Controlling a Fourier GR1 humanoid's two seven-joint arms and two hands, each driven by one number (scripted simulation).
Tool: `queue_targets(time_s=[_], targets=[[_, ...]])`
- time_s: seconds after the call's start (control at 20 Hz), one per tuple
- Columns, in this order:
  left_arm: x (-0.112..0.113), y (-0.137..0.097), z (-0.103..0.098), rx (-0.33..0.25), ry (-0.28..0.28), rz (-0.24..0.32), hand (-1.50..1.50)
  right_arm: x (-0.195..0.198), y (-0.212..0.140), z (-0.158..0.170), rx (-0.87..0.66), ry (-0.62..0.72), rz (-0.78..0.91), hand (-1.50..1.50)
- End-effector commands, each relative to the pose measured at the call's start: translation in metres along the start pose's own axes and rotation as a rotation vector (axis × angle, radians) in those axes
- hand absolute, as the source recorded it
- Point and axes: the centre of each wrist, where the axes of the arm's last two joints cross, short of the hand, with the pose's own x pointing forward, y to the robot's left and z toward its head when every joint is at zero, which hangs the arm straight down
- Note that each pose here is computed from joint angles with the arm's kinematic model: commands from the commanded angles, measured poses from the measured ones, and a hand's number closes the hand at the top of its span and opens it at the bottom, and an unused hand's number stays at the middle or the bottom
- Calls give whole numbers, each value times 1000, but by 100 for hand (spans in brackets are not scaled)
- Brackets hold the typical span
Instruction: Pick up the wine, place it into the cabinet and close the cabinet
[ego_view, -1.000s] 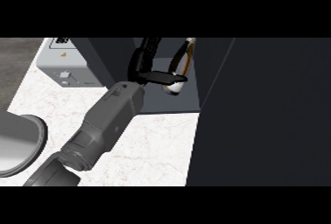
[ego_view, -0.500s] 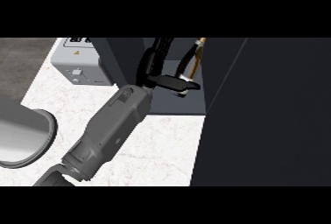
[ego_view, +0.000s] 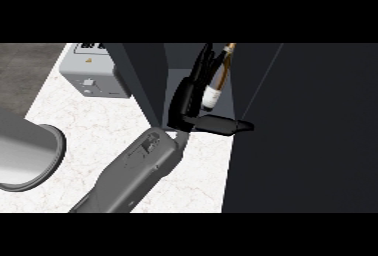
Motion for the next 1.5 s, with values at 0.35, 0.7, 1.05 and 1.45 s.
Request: queue_targets(time_s=[0.35,0.7,1.05,1.45], targets=[[31,-43,90,97,-29,123,-150,12,11,10,-3,-31,5,-150],[40,-33,146,136,-9,176,150,21,17,15,5,-42,6,-150],[67,-10,191,15,6,211,150,12,7,11,41,-7,1,-150],[89,45,214,-14,-14,205,150,7,32,9,332,-36,-51,150]])
